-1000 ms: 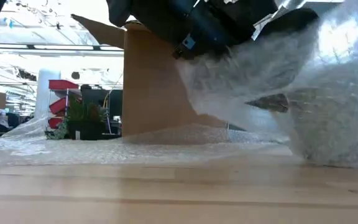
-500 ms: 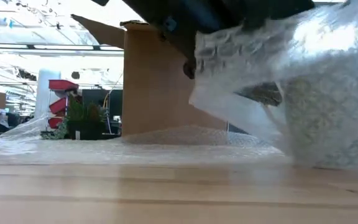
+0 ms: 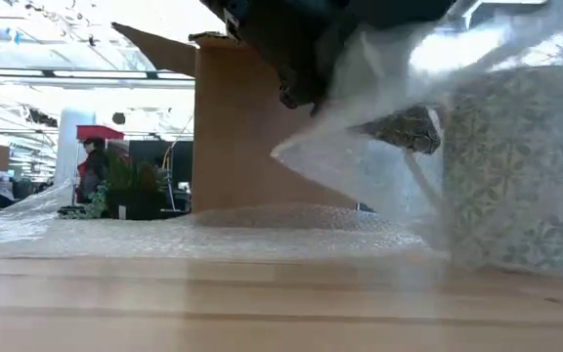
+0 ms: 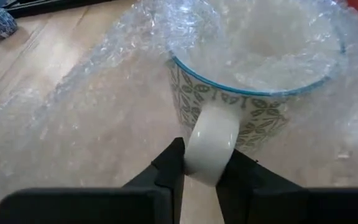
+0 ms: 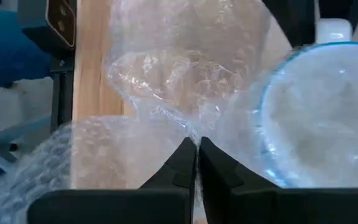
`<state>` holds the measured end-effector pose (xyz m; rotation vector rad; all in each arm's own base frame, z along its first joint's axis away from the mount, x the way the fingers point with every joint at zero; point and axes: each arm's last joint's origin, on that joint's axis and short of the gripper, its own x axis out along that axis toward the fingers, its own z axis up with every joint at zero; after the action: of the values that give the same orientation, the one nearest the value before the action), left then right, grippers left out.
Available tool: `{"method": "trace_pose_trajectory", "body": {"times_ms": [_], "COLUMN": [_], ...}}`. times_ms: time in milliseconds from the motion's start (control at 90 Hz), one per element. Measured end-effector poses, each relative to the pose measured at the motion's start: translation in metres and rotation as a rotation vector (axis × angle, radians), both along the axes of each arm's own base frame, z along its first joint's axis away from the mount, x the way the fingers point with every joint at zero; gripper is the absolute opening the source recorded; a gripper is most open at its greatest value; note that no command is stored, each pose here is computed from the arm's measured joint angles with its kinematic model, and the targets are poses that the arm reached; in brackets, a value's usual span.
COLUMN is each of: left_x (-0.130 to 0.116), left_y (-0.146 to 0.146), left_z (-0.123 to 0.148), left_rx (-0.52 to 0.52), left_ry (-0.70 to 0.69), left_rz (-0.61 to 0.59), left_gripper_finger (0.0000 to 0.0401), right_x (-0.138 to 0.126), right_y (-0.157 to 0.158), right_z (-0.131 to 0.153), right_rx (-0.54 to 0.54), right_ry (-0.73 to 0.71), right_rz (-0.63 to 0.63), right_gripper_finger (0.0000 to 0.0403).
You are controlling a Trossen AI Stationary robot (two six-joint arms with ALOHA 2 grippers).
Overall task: Wrap mug
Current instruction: Wrap the green patterned mug into the bubble wrap
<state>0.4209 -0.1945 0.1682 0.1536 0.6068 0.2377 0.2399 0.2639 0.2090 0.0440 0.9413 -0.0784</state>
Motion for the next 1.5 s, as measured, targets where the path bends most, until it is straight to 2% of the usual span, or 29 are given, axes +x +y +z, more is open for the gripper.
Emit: {"method": "trace_pose_trajectory", "body": {"times_ms": [189, 322, 489, 678, 944, 1256, 1400, 1500], "left_x": [-0.001, -0.006, -0.018, -0.025, -0.025, -0.027, -0.043, -0.054], "left_y": [-0.001, 0.001, -0.004, -0.015, -0.012, -0.01, -0.011, -0.011], "left_z": [0.003, 0.022, 0.043, 0.065, 0.067, 0.065, 0.08, 0.096], "left_rx": [-0.025, -0.042, -0.034, -0.054, 0.091, 0.206, 0.302, 0.316], "left_ry": [0.018, 0.003, 0.002, -0.056, -0.018, 0.037, 0.064, 0.048], "left_rz": [-0.036, -0.048, -0.083, -0.187, -0.286, -0.345, -0.27, -0.257], "left_gripper_finger": [0.0085, 0.0108, 0.0112, 0.0113, 0.0108, 0.0107, 0.0107, 0.0107], "right_x": [0.002, 0.003, 0.003, 0.004, 0.017, 0.035, 0.039, 0.041], "right_y": [-0.002, -0.003, -0.003, -0.003, 0.002, -0.015, -0.023, -0.026], "right_z": [0.0, 0.0, 0.0, 0.002, 0.03, 0.034, 0.033, 0.033], "right_rx": [0.0, -0.001, -0.001, -0.001, 0.029, 0.083, 0.097, 0.102], "right_ry": [0.001, 0.003, 0.003, 0.003, -0.058, -0.061, -0.049, -0.05], "right_rz": [-0.01, -0.011, -0.011, -0.011, 0.025, -0.114, -0.179, -0.194], "right_gripper_finger": [0.0, 0.0, 0.0, 0.0, 0.0, 0.0, 0.0, 0.0]}}
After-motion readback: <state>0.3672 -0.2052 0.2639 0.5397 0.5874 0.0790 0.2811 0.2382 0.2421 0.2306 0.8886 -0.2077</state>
